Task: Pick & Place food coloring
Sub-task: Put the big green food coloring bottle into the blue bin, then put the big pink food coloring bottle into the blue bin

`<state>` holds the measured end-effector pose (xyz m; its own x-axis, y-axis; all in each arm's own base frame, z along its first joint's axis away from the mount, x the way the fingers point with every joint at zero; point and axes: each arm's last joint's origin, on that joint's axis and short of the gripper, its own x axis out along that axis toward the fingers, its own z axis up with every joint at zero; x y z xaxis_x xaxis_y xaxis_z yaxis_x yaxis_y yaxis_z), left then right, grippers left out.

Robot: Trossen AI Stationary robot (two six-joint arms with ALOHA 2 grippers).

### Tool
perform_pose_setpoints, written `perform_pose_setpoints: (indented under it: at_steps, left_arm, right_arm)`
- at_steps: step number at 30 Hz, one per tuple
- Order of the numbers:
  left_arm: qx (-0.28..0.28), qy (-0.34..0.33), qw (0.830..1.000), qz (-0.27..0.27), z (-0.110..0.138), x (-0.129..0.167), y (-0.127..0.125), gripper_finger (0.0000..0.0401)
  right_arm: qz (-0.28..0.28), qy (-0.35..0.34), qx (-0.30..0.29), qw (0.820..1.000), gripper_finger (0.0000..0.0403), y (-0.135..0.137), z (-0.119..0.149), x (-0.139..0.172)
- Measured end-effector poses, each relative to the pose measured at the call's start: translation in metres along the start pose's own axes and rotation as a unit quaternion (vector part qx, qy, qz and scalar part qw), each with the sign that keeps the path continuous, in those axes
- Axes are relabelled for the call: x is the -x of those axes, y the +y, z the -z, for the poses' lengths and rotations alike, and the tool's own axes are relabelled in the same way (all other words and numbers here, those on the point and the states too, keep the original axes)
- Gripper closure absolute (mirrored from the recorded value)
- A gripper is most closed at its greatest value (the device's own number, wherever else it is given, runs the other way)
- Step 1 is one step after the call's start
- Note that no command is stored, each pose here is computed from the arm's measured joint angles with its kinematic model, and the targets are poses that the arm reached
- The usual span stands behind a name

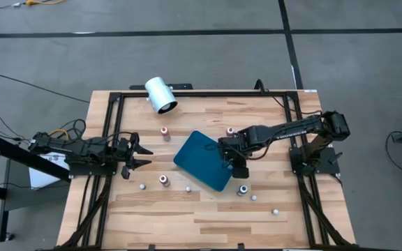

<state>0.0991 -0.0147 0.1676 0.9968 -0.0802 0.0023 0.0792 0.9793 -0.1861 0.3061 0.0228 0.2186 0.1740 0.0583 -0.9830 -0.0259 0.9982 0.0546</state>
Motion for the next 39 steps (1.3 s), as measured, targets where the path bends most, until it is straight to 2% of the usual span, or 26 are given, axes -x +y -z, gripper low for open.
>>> perform_pose_setpoints:
  at_steps: [4,16,30,39]
  left_arm:
    - [0.0,0.0,1.0,0.0,0.0,0.0,0.0,0.0236]
    - [0.0,0.0,1.0,0.0,0.0,0.0,0.0,0.0236]
    - [0.0,0.0,1.0,0.0,0.0,0.0,0.0,0.0236]
    - [0.0,0.0,1.0,0.0,0.0,0.0,0.0,0.0236]
  right_arm:
    - [0.0,0.0,0.0,1.0,0.0284,0.0,0.0,0.0]
    - [0.003,0.031,-0.002,1.0,0.0219,-0.001,0.006,-0.002]
    - [0.001,0.087,-0.004,0.996,0.0238,0.0,0.015,0.006]
    - [-0.001,0.083,0.007,0.996,0.0232,0.008,0.021,0.034]
